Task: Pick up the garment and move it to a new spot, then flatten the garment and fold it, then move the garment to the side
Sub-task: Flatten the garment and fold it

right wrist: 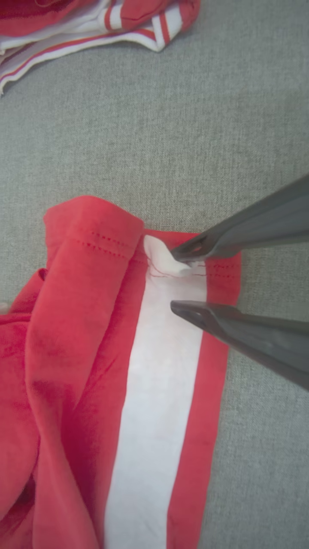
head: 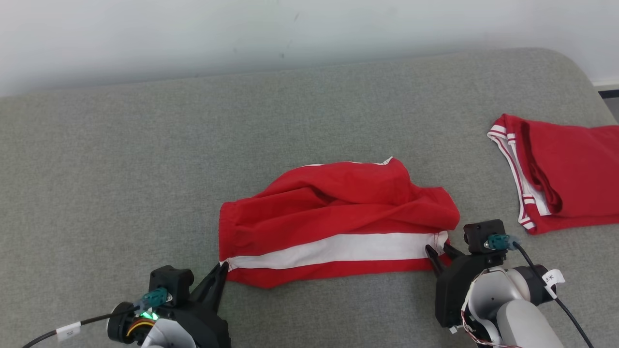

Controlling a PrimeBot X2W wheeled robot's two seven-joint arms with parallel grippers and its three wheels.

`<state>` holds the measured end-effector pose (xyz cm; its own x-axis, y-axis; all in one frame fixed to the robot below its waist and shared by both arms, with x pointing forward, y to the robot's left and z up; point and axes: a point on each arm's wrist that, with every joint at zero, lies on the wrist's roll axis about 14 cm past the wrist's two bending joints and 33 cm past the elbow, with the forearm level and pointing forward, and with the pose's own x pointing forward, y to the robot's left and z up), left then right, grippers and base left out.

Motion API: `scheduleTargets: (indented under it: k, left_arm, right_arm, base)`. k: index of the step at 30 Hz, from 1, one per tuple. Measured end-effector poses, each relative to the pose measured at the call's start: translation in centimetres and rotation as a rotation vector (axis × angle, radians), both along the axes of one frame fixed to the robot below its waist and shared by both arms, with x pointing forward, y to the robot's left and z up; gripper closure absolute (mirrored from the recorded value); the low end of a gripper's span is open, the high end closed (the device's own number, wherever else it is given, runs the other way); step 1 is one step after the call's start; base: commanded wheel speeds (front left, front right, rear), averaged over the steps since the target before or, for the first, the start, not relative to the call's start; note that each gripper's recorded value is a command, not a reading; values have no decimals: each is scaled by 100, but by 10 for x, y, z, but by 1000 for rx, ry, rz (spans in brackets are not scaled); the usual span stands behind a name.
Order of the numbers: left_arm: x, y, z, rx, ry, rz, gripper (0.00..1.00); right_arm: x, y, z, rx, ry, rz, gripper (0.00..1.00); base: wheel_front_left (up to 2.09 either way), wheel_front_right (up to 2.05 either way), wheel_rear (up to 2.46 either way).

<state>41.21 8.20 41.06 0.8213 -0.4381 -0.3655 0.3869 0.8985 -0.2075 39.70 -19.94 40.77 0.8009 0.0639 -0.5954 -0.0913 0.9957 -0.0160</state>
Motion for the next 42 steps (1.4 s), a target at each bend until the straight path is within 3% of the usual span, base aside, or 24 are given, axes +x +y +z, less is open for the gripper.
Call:
scheduleTargets:
  k: [2, 3, 4, 10, 14, 25, 37, 42]
  left_arm:
    - [0, 1, 0, 0, 0, 1, 100]
    - [0, 1, 0, 0, 1, 2, 100]
    - [0, 1, 0, 0, 0, 4, 100]
    - [6, 5, 12, -20, -52, 29, 100]
    - [15, 6, 32, -94, -114, 76, 100]
    - [38, 19, 126, -303, -390, 172, 100]
    - [32, -5, 235, -428, -591, 36, 100]
    - [27, -18, 268, -471, -619, -30, 100]
  right_arm:
    - [0, 0, -2, 2, 6, -1, 60]
    - [0, 1, -2, 2, 6, 0, 72]
    - [1, 1, -2, 3, 3, 1, 100]
    - [11, 1, 14, 11, -77, -3, 100]
    - [18, 3, 33, 53, -161, -13, 100]
    - [33, -4, 128, 120, -508, -5, 100]
    - [18, 9, 259, 145, -912, 109, 100]
    - [8, 8, 288, 128, -991, 129, 100]
  base:
    - [0, 0, 0]
    - [0, 0, 0]
    - [0, 0, 0]
    - [0, 0, 0]
    - [0, 0, 0]
    - [0, 0, 0]
    - [0, 0, 0]
    - [0, 0, 0]
